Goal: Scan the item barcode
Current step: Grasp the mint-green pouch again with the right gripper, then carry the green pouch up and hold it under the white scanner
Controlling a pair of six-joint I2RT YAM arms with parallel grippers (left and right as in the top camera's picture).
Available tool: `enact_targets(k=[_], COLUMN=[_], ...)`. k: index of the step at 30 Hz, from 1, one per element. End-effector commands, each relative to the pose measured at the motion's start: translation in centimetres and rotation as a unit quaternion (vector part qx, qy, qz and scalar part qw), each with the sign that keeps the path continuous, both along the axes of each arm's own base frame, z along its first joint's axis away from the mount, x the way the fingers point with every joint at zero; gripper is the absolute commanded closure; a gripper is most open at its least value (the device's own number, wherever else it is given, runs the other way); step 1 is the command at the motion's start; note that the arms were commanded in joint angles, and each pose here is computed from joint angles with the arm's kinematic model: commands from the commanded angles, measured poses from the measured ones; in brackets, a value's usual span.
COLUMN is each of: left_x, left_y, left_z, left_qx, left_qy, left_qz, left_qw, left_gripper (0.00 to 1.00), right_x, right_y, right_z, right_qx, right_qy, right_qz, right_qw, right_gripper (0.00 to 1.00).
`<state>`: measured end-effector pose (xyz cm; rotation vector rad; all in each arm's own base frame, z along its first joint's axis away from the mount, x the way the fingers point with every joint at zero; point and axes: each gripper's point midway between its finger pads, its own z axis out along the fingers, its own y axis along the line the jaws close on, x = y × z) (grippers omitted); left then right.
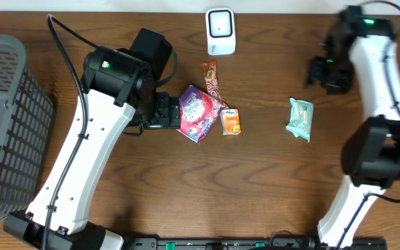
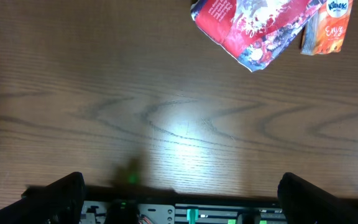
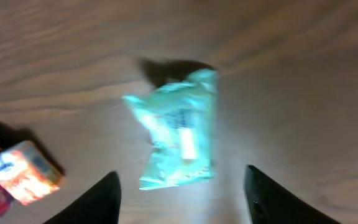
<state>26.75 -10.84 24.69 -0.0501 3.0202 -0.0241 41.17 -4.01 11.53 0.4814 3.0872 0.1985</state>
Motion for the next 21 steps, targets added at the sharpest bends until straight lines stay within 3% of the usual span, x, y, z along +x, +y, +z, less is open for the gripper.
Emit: enact_targets(k=[1,6,16,17,19,21], left_x=[0.0,0.0,0.0,0.0,0.0,0.0], left_y=[0.3,0.3,0.3,0.3,0.3,0.3], left_z=[-0.1,-0.1,-0.1,-0.1,-0.1,-0.1], left_qx=[0.004,0.004,0.004,0.004,0.004,0.004], left_qy=[0.003,0.003,0.003,0.003,0.003,0.003], left_qz=[0.008,0.008,0.008,0.008,0.008,0.008], left_qw=[1.0,1.0,1.0,1.0,1.0,1.0], left_gripper=[0.02,0.02,0.02,0.02,0.02,0.02], right_x=[-1.3,-2.5,-3.5,-3.7,-3.9,-3.8], right_y=[-0.4,1.3,4.6,4.9,5.4,6.2], right_z=[-1.3,-4.7,-10.3,-10.7,-11.5,-11.6], right_qx=[0.057,0.132,0.142,0.141,0.13,0.123], right_qy=[0.014,0.015,0.011,0.012,0.016,0.017], right_qz=[0.002,0.025,0.054,0.057,0.057,0.06], right_qw=[0.998,0.991,0.988,0.988,0.99,0.99], right_gripper=[0.4,0.38,0.4,0.43,0.6,0.83])
